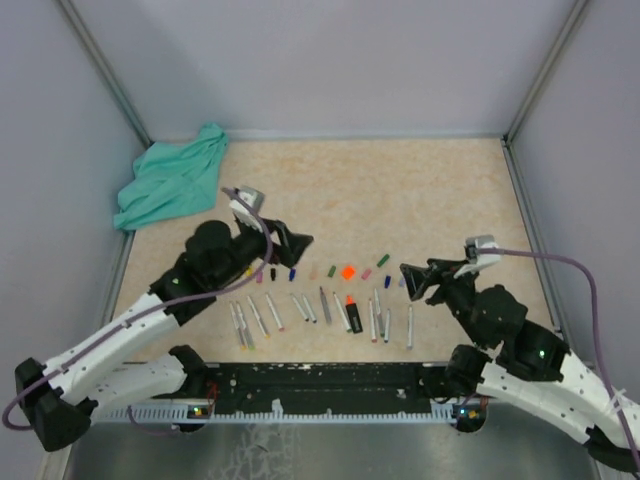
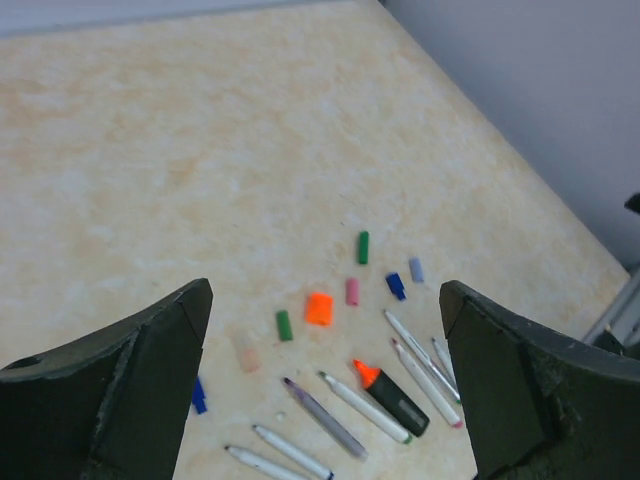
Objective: Open the pen caps
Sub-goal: Reset both arms
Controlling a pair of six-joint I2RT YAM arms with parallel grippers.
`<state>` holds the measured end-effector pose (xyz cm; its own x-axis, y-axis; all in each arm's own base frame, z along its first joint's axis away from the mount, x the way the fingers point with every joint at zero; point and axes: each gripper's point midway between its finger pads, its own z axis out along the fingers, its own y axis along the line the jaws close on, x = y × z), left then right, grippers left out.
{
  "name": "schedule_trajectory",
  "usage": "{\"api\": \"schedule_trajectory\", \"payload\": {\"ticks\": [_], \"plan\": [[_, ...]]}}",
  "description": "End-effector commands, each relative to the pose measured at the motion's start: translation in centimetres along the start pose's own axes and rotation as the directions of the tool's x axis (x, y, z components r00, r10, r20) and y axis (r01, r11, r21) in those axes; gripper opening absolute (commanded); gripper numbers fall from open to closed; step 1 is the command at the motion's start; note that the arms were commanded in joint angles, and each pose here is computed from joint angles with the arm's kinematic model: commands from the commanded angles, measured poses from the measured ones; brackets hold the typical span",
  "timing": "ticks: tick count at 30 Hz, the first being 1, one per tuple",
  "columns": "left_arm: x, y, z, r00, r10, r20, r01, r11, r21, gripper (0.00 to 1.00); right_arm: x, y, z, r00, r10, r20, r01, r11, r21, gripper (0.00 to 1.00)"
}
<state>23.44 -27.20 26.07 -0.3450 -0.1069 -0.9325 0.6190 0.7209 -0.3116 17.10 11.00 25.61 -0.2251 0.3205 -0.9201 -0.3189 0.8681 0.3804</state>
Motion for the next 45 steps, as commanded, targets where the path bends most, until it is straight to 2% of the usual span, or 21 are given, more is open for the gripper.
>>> {"api": "schedule_trajectory", "payload": {"ticks": [1, 7, 11, 15, 18, 24, 29, 34, 40, 45], "plan": [[-4.4, 1.8, -2.6, 0.997, 0.019, 0.074, -0.021, 0.999, 0.027, 0.99, -3.3, 4.9, 1.9, 0.981, -0.186, 0.060, 0.193, 0.970, -0.148, 0.72], [-5.0, 3.9, -2.8, 1.000, 0.002, -0.023, -0.002, 1.000, 0.023, 0.99, -5.5, 8.5, 5.4, 0.955, -0.297, 0.004, 0.294, 0.945, -0.141, 0.83], [-5.2, 3.3, -2.9, 0.997, -0.048, -0.065, 0.053, 0.996, 0.074, 0.99, -7.4, 10.7, 7.7, 0.954, -0.299, -0.024, 0.292, 0.943, -0.160, 0.83], [-7.0, 2.1, -3.9, 0.998, -0.054, -0.034, 0.057, 0.993, 0.106, 0.99, -10.2, 11.9, 9.9, 0.976, -0.213, -0.044, 0.204, 0.966, -0.161, 0.83], [-8.7, 1.5, -5.1, 0.999, -0.045, -0.002, 0.045, 0.993, 0.106, 0.99, -11.4, 12.7, 11.1, 0.978, -0.202, -0.045, 0.193, 0.970, -0.147, 0.83], [-12.2, 0.3, -6.9, 0.999, -0.023, 0.044, 0.018, 0.994, 0.110, 0.99, -12.9, 14.9, 11.5, 0.986, -0.166, -0.015, 0.159, 0.963, -0.218, 0.84], [-13.5, -0.8, -8.1, 0.998, -0.012, 0.067, 0.002, 0.991, 0.136, 0.99, -13.2, 14.8, 10.8, 0.999, -0.044, 0.013, 0.045, 0.976, -0.212, 0.84], [-13.0, -0.7, -8.5, 0.998, 0.004, 0.058, -0.012, 0.991, 0.134, 0.99, -13.1, 12.8, 10.7, 0.998, 0.056, 0.031, -0.053, 0.993, -0.108, 0.84], [-12.7, 0.8, -8.8, 0.997, 0.036, 0.063, -0.040, 0.998, 0.057, 0.99, -12.9, 11.5, 11.0, 0.996, 0.059, 0.063, -0.055, 0.997, -0.053, 0.84], [-13.0, 1.0, -8.0, 0.997, 0.025, 0.069, -0.029, 0.998, 0.052, 0.99, -14.0, 10.7, 10.2, 0.994, 0.042, 0.104, -0.039, 0.999, -0.030, 0.84]]}}
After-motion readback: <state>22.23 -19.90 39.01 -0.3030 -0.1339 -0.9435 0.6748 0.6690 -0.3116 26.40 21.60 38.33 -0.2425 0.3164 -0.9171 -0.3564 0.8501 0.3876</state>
